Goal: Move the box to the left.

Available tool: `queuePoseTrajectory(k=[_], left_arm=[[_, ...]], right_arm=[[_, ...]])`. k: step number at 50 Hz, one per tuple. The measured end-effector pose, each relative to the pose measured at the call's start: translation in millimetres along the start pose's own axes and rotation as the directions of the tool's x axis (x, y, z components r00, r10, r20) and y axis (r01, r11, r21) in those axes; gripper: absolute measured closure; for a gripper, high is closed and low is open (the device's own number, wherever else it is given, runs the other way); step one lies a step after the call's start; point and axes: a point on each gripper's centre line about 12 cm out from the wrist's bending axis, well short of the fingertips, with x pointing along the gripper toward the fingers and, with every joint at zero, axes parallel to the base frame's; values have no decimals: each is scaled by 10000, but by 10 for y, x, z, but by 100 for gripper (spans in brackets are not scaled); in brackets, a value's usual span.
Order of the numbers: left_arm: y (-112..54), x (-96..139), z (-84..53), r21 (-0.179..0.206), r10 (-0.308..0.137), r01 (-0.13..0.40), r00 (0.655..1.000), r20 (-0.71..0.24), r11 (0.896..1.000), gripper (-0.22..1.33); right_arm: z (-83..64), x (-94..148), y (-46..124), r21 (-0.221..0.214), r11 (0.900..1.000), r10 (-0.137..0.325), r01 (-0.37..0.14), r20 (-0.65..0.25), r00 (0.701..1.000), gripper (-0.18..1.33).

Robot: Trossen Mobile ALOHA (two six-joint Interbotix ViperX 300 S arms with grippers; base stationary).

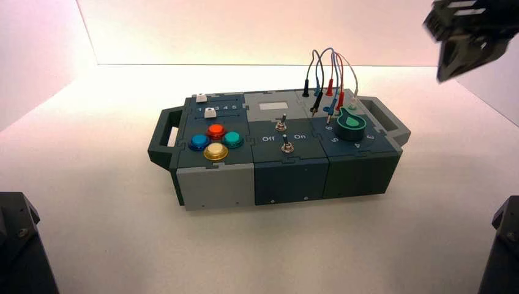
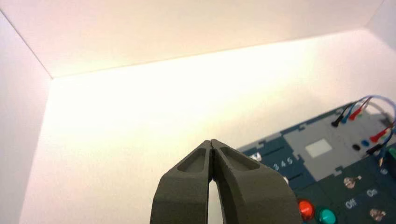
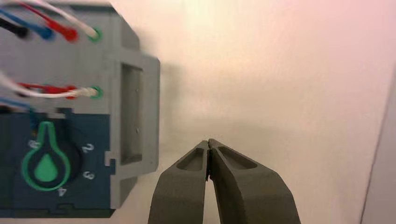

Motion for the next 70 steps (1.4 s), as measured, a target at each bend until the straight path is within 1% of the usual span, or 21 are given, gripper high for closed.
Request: queuePoseTrajectory(k=[1, 2, 7, 13, 20, 29, 33, 34, 35, 37, 40, 43, 47, 54, 56, 57, 58, 63, 64, 70], left_arm=[[0, -3, 1, 1, 1, -1, 10000, 15, 10000, 128], [-1, -21, 10, 22, 4, -4, 9999, 107, 10000, 128], [-1, -36, 6, 24, 13, -13, 9999, 167, 10000, 128], [-2, -36, 7, 25, 6, -7, 9999, 168, 10000, 128], [-2, -36, 7, 25, 6, -7, 9999, 168, 10000, 128], [-1, -36, 8, 39, 15, -16, 9998, 182, 10000, 128], [-1, -30, 5, 37, 14, -15, 9999, 152, 10000, 128], [0, -29, 10, 22, 14, -14, 9999, 152, 10000, 128], [0, -29, 10, 22, 14, -14, 9999, 152, 10000, 128], [0, -20, 8, 35, 15, -15, 9999, 121, 10000, 128], [1, -10, 5, 32, 16, -16, 10000, 90, 10000, 128], [1, -2, -4, 29, 14, -14, 10000, 44, 10000, 128], [2, 7, -6, 11, 15, -15, 10000, 14, 10000, 128], [4, 31, -17, 34, 19, -19, 10000, -95, 10000, 128], [4, 32, -12, 34, 19, -19, 10000, -95, 10000, 128], [4, 32, -12, 34, 19, -19, 10000, -95, 10000, 128], [7, 35, -12, 41, 34, -34, 9999, -95, 10000, 128], [24, 46, -25, -22, 109, -110, 9998, -172, 9999, 128], [27, 41, -17, -27, 124, -125, 9998, -142, 9999, 128], [38, 43, -19, -42, 177, -178, 9997, -158, 9998, 128]], right_arm=[[0, 11, -4, 0, 10000, -13, 13, -62, 10000, 130], [14, 71, -2, 2, 10000, 2, -2, -399, 9992, 130], [65, 230, 2, -22, 10000, 16, -19, -1178, 9930, 130], [94, 392, 12, 22, 10000, 77, -74, -1875, 9822, 130], [98, 508, 35, 199, 9996, 241, -201, -2312, 9726, 130], [63, 598, 76, 239, 9990, 419, -367, -2754, 9604, 130], [61, 608, 118, 107, 9990, 447, -434, -2811, 9586, 130], [68, 611, 154, -24, 9989, 453, -479, -2825, 9582, 130], [74, 609, 158, -38, 9988, 453, -484, -2810, 9586, 130], [92, 616, 220, -242, 9981, 473, -564, -2823, 9582, 129], [116, 627, 275, -416, 9971, 492, -635, -2822, 9581, 129], [142, 649, 366, -722, 9945, 519, -759, -2896, 9558, 130], [177, 671, 401, -780, 9938, 526, -790, -2955, 9539, 130], [221, 741, 551, -1087, 9891, 596, -989, -3182, 9461, 130], [219, 771, 625, -1246, 9863, 617, -1083, -3304, 9418, 130], [219, 771, 625, -1246, 9863, 617, -1083, -3304, 9418, 130], [203, 798, 678, -1361, 9840, 626, -1151, -3409, 9380, 131], [181, 845, 779, -1590, 9790, 630, -1275, -3590, 9312, 130], [160, 864, 826, -1689, 9765, 629, -1335, -3694, 9271, 130], [137, 897, 929, -1815, 9721, 683, -1482, -3857, 9201, 130]])
